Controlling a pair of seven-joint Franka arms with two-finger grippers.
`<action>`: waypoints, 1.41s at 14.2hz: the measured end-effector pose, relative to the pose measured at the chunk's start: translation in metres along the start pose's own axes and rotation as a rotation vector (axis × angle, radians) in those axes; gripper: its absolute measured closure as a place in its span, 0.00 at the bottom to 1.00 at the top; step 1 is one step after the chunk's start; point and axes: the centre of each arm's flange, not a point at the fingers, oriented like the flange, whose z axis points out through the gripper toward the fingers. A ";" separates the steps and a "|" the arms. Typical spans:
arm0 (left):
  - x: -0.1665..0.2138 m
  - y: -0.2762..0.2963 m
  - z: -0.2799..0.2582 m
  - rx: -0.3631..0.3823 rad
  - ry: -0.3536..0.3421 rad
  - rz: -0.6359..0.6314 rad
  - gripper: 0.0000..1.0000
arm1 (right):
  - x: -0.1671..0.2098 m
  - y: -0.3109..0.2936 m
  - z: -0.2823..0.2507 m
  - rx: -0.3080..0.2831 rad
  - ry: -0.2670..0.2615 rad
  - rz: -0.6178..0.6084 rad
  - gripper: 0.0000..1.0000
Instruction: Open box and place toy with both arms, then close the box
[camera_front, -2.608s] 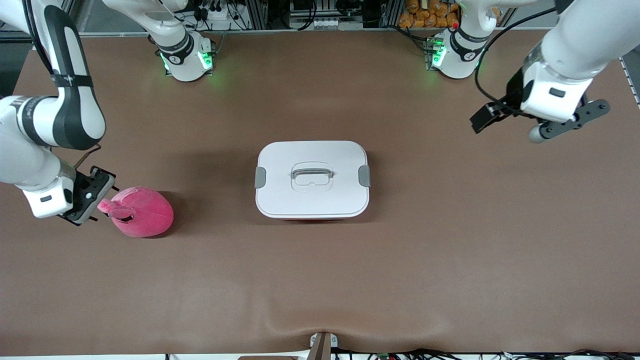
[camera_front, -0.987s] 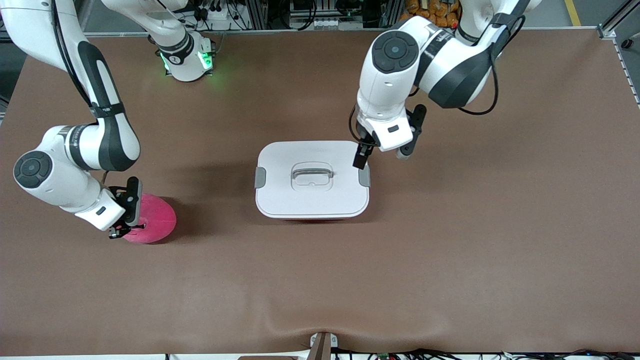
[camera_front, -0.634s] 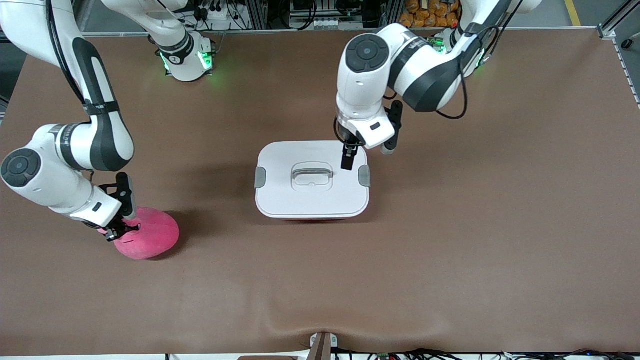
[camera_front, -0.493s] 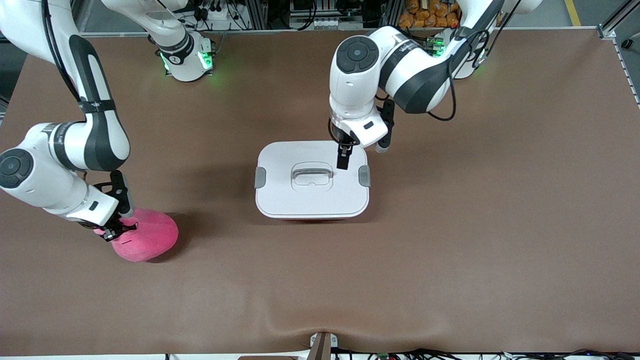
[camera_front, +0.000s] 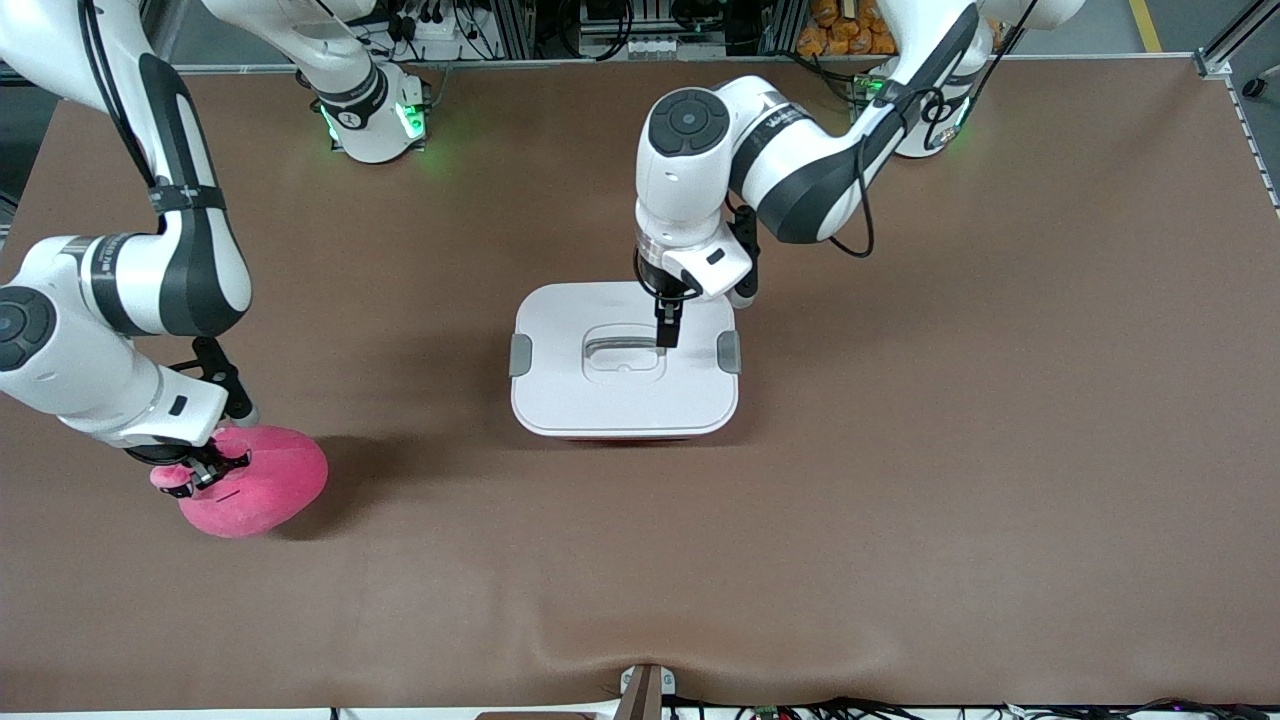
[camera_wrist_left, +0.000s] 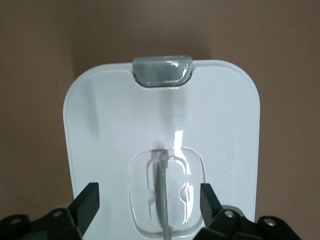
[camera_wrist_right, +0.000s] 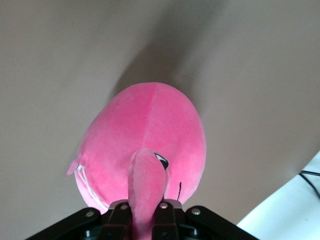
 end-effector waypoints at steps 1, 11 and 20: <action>-0.004 0.001 0.002 -0.002 -0.007 -0.015 0.11 | -0.001 0.002 -0.007 0.001 -0.001 0.000 0.88; -0.032 -0.005 0.035 -0.032 -0.020 -0.068 0.16 | -0.013 -0.020 -0.092 0.044 0.139 0.484 0.88; -0.038 -0.012 0.054 -0.037 0.010 -0.035 0.27 | 0.088 0.015 -0.117 0.203 0.141 0.890 0.88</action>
